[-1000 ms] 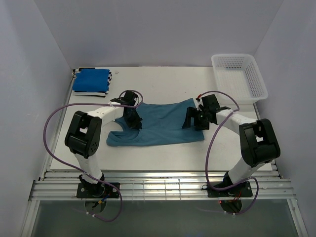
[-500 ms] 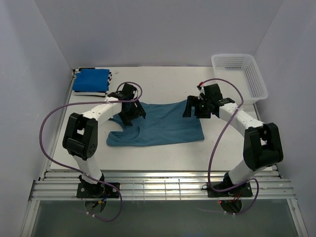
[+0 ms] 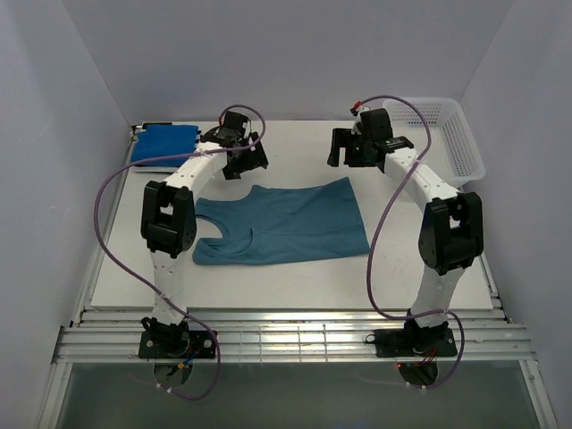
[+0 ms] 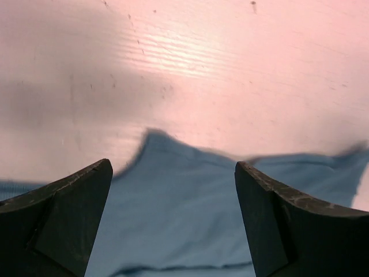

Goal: Fold and stack the tank tops

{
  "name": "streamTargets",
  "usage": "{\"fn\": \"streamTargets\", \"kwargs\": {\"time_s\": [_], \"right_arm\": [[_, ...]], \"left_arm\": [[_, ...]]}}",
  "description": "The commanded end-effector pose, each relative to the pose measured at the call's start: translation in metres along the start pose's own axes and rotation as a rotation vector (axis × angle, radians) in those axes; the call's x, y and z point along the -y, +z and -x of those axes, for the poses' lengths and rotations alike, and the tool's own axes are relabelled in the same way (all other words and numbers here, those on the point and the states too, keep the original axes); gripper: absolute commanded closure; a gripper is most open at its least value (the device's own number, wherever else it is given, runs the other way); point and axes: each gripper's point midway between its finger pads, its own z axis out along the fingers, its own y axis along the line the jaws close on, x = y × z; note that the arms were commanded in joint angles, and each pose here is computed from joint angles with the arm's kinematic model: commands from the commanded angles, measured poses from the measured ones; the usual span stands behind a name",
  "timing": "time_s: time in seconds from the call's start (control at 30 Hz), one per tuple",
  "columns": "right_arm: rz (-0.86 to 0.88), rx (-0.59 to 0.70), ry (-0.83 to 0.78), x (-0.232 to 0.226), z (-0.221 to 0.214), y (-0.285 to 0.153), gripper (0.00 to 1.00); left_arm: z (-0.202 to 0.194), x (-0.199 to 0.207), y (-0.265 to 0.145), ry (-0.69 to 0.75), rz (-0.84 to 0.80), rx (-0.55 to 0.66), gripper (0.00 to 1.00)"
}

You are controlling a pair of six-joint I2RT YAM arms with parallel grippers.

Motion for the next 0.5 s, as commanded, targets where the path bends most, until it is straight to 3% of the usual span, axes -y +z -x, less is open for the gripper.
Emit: {"fn": "streamTargets", "kwargs": {"time_s": [0.0, 0.23, 0.3, 0.47], "right_arm": [[-0.050, 0.014, -0.020, 0.015, 0.019, 0.008, 0.10], [-0.060, -0.005, -0.001, 0.030, 0.018, 0.025, 0.10], [-0.060, -0.013, 0.004, 0.034, 0.015, 0.027, 0.10], [-0.066, -0.030, 0.024, 0.041, 0.009, 0.031, 0.10]], "left_arm": [[0.010, -0.001, 0.019, 0.088, -0.016, -0.010, 0.02], [0.006, -0.008, 0.052, 0.110, 0.001, -0.040, 0.03], [-0.007, -0.006, 0.057, 0.110, -0.023, -0.084, 0.14], [-0.025, -0.011, 0.059, 0.093, -0.036, -0.124, 0.30]]}}
